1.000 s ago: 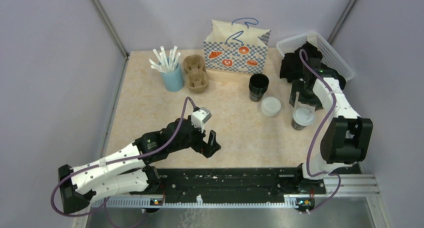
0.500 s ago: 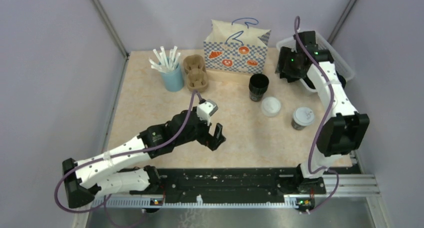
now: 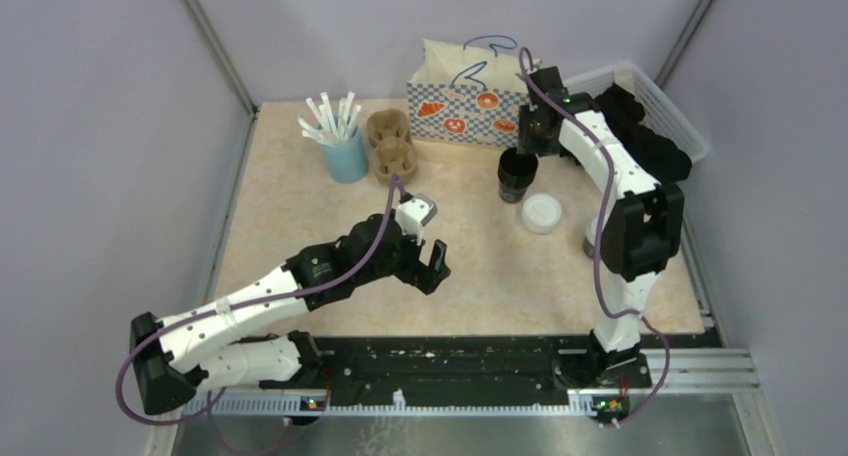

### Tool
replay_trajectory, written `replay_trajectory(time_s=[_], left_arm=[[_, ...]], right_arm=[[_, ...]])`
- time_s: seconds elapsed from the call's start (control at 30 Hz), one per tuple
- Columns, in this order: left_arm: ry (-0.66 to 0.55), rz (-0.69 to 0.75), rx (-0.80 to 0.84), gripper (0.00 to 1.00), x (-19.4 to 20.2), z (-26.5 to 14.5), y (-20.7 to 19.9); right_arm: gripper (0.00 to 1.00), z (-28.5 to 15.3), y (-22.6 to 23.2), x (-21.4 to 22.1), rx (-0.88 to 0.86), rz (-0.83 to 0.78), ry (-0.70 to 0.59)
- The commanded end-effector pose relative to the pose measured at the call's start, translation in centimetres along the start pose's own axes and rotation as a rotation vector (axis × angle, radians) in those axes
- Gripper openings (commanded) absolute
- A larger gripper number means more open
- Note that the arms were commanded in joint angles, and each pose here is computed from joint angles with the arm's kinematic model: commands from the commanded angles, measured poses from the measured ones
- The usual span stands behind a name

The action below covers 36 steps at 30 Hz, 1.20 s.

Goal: Pack the takeout coffee
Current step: Pick up the coffee cup.

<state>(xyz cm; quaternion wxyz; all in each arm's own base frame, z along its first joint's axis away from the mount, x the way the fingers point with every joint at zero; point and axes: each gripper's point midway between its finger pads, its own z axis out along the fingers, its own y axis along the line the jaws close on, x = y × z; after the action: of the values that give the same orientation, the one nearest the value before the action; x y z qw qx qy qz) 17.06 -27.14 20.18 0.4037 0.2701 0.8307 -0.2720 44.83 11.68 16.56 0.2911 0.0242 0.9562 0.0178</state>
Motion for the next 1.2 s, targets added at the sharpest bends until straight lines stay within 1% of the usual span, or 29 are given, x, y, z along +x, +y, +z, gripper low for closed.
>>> replay_trajectory(time_s=[0.0,0.03,0.1,0.17,0.4,0.7,0.73,0.83,1.07,1.17], left_arm=[[-0.059,0.002,0.007,0.99,-2.2,-0.6,-0.2],[-0.059,0.003,0.007,0.99,-2.3,-0.6,-0.1],[-0.058,0.004,0.006,0.99,-2.3,-0.5,0.0],[-0.057,0.004,0.005,0.99,-2.3,-0.5,0.1],[-0.060,0.005,0.007,0.99,-2.5,-0.5,0.3],[-0.062,0.003,0.007,0.99,-2.5,-0.6,0.5],[-0.063,0.002,0.008,0.99,-2.5,-0.5,0.4],[-0.063,0.002,0.010,0.99,-2.6,-0.6,0.4],[-0.063,-0.003,0.015,0.99,-2.5,-0.6,0.4],[-0.063,-0.004,0.018,0.99,-2.5,-0.6,0.3]], right_arm=[[0.40,-1.3,-0.9,-1.9,0.141,-0.086,-0.078],[0.39,-1.3,-0.8,-1.9,0.159,-0.104,-0.084],[0.33,-1.1,-0.8,-1.8,0.179,-0.132,-0.076],[0.30,-0.8,-0.9,-1.6,0.196,-0.148,-0.064],[0.28,-0.3,-0.8,-1.6,0.199,-0.173,-0.051],[0.08,-0.5,-0.5,-1.6,0.202,-0.194,-0.053],[0.07,-0.5,-0.4,-1.6,0.201,-0.196,-0.052],[0.08,-0.4,-0.5,-1.4,0.201,-0.196,-0.045],[0.18,0.1,-0.5,-0.8,0.200,-0.200,-0.030],[0.19,0.1,-0.4,-0.6,0.194,-0.202,-0.024]])
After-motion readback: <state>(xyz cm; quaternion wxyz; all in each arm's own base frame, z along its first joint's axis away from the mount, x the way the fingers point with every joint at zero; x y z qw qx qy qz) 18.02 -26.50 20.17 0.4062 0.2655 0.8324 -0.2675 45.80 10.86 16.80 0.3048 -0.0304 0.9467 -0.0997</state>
